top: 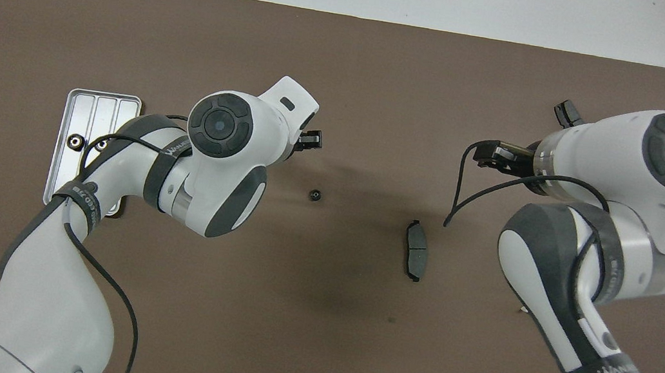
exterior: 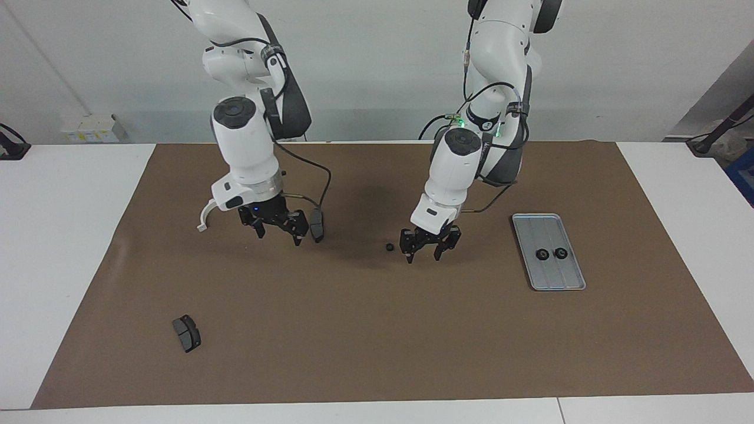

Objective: Pick bearing gear from pile to tray

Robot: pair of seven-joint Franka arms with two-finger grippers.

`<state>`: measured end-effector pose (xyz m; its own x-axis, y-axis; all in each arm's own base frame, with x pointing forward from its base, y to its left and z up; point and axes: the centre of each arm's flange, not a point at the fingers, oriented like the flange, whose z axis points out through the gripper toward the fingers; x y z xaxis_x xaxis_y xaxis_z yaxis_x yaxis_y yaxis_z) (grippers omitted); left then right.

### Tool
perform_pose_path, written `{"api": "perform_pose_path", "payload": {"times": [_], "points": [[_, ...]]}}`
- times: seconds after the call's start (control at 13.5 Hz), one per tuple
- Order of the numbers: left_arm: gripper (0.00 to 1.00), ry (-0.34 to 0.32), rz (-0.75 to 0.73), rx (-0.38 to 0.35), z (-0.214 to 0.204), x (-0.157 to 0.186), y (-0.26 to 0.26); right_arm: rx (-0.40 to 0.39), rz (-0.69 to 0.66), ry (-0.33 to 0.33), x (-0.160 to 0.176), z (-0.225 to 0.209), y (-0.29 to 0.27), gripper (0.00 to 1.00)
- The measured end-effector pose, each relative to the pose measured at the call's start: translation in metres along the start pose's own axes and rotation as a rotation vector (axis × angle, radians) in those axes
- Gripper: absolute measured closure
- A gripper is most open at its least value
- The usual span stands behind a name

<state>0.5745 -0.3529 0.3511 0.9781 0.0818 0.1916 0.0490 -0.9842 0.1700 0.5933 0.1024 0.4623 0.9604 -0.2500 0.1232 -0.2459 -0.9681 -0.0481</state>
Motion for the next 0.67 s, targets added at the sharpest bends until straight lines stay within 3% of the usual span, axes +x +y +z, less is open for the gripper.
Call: {"api": "perform_pose_path", "payload": {"times": [0.67], "points": [[0.32,-0.049,0.104,0.016,0.040,-0.051,0.044,-0.038,-0.206,-0.072,0.012,-0.144,0.066,0.00]]}}
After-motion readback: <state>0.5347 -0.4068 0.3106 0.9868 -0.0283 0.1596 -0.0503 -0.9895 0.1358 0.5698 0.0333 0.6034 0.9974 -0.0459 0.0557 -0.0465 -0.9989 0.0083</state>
